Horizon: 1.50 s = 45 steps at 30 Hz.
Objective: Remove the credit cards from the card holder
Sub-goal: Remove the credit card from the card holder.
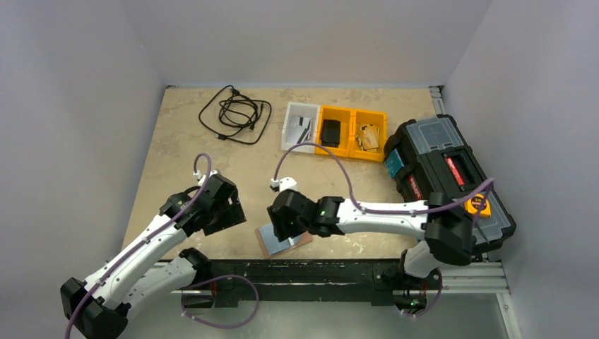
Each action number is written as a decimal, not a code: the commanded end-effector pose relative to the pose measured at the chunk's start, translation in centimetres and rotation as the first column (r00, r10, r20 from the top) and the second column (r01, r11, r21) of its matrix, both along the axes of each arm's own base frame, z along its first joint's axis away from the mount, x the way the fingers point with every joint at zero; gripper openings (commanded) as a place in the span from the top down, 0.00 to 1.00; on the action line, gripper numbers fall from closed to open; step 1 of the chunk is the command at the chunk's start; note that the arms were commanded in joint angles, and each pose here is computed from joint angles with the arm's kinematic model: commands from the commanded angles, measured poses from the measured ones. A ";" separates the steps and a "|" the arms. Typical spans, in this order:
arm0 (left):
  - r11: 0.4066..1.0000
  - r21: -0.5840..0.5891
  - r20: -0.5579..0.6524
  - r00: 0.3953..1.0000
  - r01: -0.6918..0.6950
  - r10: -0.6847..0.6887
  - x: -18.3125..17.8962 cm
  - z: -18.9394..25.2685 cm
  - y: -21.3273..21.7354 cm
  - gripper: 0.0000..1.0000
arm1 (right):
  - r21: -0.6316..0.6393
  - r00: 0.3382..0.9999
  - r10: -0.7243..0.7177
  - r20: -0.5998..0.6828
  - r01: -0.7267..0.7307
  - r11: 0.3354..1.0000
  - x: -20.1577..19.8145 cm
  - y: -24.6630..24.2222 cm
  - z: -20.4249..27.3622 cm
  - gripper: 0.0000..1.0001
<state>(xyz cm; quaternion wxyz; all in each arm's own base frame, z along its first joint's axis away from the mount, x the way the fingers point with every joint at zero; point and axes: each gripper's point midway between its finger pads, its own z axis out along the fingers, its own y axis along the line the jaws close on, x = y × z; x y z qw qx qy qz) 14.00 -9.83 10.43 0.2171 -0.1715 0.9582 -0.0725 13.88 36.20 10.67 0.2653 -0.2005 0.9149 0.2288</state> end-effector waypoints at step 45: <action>0.961 -0.240 -0.046 0.988 0.135 -0.150 0.7 -1.4 -4.3 0.40 | -0.119 0.996 -0.053 -0.066 0.045 0.992 -3.5 3.0 -7.6 0.93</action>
